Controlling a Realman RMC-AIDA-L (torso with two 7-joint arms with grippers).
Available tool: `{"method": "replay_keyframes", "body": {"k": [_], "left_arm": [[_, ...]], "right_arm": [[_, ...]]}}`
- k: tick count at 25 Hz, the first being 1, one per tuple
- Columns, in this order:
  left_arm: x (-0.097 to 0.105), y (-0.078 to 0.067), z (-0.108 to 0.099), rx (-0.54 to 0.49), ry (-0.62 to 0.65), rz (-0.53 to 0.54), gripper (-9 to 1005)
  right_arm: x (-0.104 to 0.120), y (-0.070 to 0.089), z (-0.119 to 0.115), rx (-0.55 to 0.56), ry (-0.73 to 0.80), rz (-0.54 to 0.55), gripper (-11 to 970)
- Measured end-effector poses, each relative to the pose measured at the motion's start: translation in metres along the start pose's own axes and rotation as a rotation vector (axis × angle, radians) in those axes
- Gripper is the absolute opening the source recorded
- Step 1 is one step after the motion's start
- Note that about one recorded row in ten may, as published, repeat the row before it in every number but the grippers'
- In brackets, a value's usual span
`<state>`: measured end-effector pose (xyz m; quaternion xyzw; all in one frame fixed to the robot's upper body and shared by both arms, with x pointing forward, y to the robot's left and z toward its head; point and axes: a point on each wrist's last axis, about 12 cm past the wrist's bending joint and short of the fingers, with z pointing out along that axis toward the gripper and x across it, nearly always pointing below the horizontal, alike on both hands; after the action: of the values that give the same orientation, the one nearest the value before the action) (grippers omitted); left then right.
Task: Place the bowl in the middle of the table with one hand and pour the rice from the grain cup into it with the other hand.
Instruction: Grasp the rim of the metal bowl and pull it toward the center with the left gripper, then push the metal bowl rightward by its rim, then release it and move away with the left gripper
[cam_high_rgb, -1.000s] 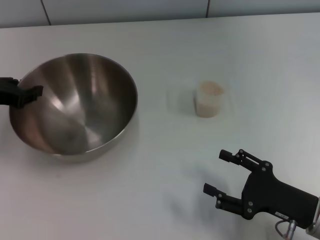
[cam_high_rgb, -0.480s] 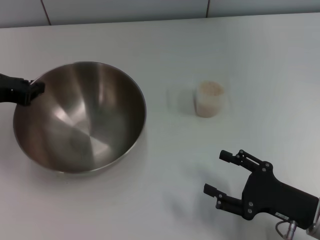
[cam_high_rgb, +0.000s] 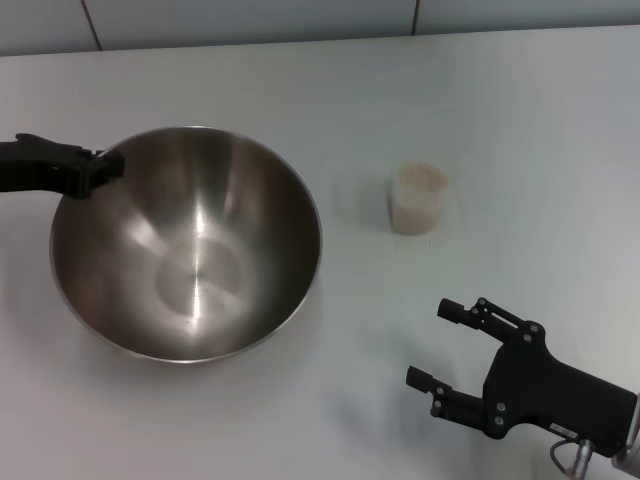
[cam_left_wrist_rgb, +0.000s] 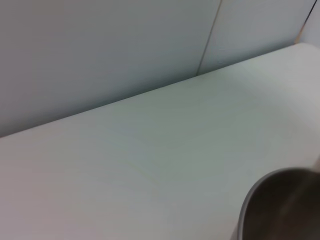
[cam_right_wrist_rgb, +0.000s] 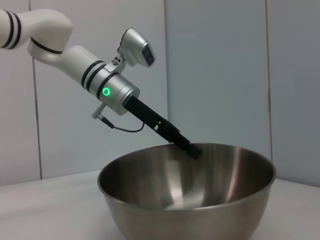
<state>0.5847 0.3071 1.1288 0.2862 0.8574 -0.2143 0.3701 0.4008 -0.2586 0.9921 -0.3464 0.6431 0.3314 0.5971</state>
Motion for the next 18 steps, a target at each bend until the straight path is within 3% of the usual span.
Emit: {"method": "replay_keyframes", "body": {"k": [9, 18], "left_arm": [[-0.011, -0.002, 0.001, 0.084, -0.02, -0.046, 42], [-0.032, -0.013, 0.016, 0.162, -0.011, -0.05, 42]], "right_arm": [[-0.001, -0.002, 0.002, -0.005, -0.004, -0.006, 802], [-0.001, -0.002, 0.002, -0.006, -0.005, -0.007, 801]]}}
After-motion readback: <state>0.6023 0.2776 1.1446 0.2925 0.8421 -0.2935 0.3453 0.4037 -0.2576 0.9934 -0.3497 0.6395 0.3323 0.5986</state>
